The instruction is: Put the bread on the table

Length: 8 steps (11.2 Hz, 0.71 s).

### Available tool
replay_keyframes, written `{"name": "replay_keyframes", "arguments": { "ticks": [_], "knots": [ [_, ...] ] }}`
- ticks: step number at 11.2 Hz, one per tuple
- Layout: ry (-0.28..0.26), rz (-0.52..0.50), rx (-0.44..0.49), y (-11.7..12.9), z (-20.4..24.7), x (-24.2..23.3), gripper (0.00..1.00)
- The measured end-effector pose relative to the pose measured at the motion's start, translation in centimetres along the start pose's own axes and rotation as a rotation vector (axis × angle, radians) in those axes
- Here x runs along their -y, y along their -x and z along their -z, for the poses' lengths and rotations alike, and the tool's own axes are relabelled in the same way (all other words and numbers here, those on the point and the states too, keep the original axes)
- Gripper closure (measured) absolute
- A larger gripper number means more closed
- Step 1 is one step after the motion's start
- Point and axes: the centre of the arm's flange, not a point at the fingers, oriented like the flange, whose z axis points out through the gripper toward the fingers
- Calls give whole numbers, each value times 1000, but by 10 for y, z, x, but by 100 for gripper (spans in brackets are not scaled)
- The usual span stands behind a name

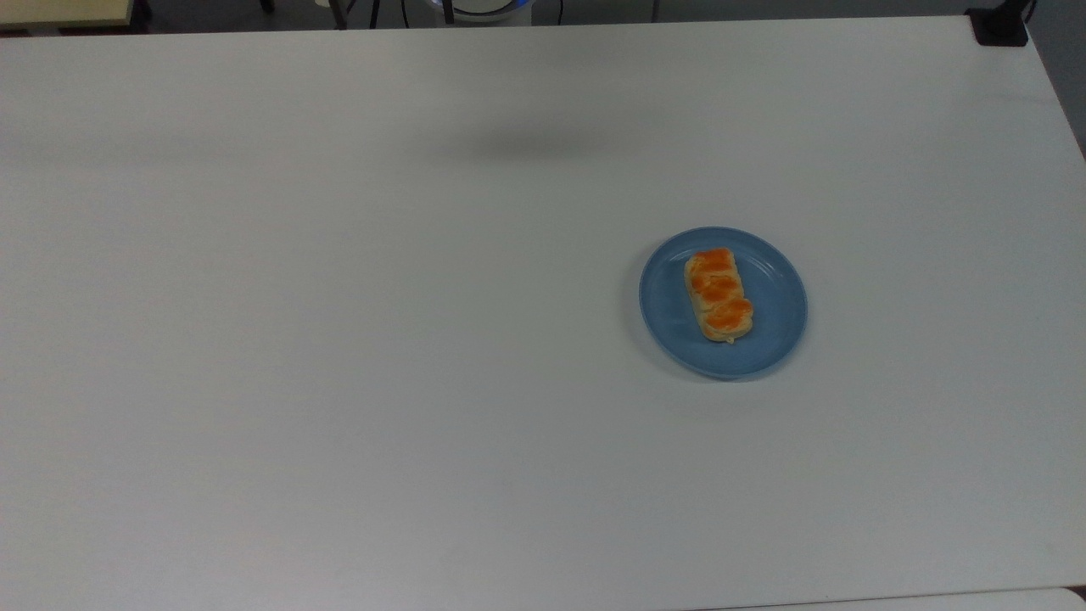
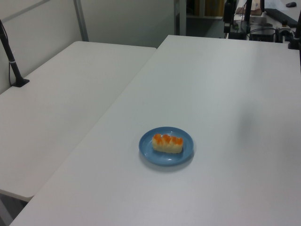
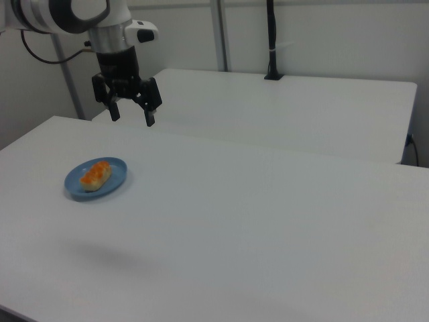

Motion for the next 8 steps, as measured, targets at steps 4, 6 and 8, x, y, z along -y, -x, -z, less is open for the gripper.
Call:
{"name": "replay_keyframes", "arguments": {
  "ticks": [4,6,8],
  "knots": [
    [0,0,1,0,0,0,0],
    [0,0,2,0,-1,0,0],
    [0,0,10,-2,-5,0,0]
  ]
}}
